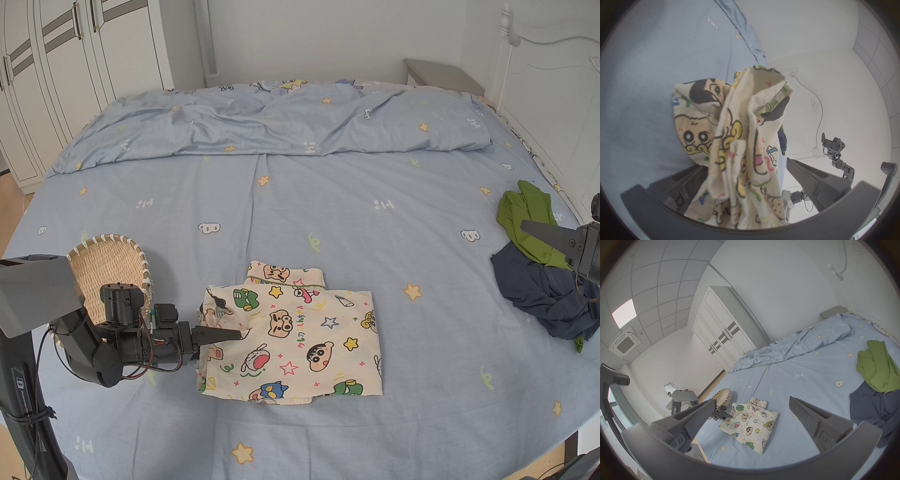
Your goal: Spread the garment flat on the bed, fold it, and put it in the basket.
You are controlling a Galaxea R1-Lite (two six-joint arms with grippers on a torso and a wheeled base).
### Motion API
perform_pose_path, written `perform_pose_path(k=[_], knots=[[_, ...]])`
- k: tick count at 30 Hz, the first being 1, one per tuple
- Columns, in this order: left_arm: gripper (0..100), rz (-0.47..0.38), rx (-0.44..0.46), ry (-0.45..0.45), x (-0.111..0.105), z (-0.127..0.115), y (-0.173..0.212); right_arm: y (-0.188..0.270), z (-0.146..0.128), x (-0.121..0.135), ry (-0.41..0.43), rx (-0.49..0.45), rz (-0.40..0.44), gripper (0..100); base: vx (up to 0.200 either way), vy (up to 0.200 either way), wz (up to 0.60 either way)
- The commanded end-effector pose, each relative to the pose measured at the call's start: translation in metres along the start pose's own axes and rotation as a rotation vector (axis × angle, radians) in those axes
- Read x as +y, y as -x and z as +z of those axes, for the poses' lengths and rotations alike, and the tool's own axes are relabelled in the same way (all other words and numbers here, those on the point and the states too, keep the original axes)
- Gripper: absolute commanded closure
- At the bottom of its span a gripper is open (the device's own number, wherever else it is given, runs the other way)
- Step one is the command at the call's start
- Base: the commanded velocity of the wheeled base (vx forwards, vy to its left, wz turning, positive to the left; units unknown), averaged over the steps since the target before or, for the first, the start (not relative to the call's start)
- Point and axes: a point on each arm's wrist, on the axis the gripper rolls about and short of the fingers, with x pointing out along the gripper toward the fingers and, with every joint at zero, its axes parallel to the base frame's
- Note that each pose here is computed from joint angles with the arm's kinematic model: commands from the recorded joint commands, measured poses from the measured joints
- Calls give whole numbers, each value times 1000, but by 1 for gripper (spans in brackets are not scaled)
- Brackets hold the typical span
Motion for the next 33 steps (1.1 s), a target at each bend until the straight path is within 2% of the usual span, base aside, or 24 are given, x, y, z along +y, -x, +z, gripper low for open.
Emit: perform_pose_path(k=[1, 10, 11, 14, 17, 20, 23, 24, 26, 27, 28, 30, 33], knots=[[0, -13, 27, -2, -4, 2, -13, 0, 0, 0, 1, 0, 1, 0, 0, 0, 0], [0, -24, 46, -10, -8, 1, -20, 1, 0, 0, 2, -2, 0, 0, 0, 0, 0], [100, -25, 47, -11, -8, 1, -20, 1, 0, 0, 2, -2, 0, 0, 0, 0, 0], [100, -29, 43, -18, -10, 3, -20, 1, 0, 0, 2, -2, 0, 0, 0, 0, 0], [100, -34, 39, -23, -25, 9, -14, 0, 0, 0, 1, -1, 0, 0, 0, 0, 0], [100, -37, 26, -39, -43, 16, -5, 0, 0, -1, 0, 0, -2, 0, 0, 0, 0], [100, -19, -19, -73, -72, 28, 9, 0, 0, 0, 1, -1, -2, 0, 0, 0, 0], [100, -18, -21, -74, -73, 29, 9, 0, 0, 0, 1, -1, -2, 0, 0, 0, 0], [100, -13, -27, -81, -101, 40, 20, 0, 0, 0, 1, -1, -2, 0, 0, 0, 0], [100, -13, -27, -81, -101, 40, 20, 0, 0, 0, 1, -1, -2, 0, 0, 0, 0], [100, -11, -23, -85, -116, 49, 26, 0, 1, -1, 0, -2, -3, 0, 0, 0, 0], [100, -7, -16, -75, -121, 53, 27, 0, 1, 0, 2, -3, -2, 0, 0, 0, 0], [100, 12, 0, -42, -136, 75, 30, 1, 1, 0, 2, -3, -3, 0, 0, 0, 0]])
